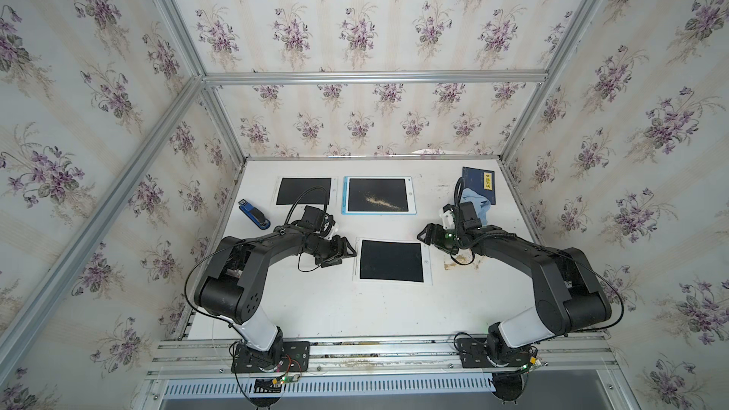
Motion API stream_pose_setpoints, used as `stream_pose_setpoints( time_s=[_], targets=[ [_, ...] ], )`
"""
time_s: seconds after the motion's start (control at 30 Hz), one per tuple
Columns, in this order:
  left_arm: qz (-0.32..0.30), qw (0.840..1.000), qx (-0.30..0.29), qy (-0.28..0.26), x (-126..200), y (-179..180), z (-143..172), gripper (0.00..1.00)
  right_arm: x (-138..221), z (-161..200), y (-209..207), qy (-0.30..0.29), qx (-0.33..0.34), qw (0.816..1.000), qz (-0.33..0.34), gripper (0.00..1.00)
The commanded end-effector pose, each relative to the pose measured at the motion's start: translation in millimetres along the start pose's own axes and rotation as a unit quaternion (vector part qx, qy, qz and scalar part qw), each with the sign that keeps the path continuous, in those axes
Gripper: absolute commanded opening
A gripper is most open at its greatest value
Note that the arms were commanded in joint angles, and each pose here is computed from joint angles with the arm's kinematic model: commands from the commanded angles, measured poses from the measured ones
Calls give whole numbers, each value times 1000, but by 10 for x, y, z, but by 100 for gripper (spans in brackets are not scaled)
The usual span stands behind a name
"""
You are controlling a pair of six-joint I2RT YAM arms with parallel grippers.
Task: Wipe the drawing tablet
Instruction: Pick up the drawing tablet from the center of the board.
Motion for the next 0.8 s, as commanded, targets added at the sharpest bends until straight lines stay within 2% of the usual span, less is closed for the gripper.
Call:
stream_pose_setpoints(
  time_s=[0.0, 0.2, 0.43, 0.77],
  targets=[
    [-16, 1000, 7, 9, -51, 51, 37, 69, 4, 175, -44, 30, 6, 999, -7, 79],
    [-23, 999, 13, 29, -130, 93, 117, 69, -62, 506, -101, 95, -8, 995, -36, 79],
    [29, 998, 30, 47, -320, 96, 170, 64, -242, 704, -53, 153, -45, 982, -105, 79],
    [47, 998, 37, 24, -254, 47, 180, 61, -274, 632, -74, 144, -42, 985, -89, 79]
  ],
)
Point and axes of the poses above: each gripper's point midway between its finger pads, its own x axis back along the fingers, its own y axis along the line the jaws close on, z = x × y, the point moved 3 cm from there along x, back along the fingers, and after that the axes turned 5 degrees about -x, right-handed, at the moved point
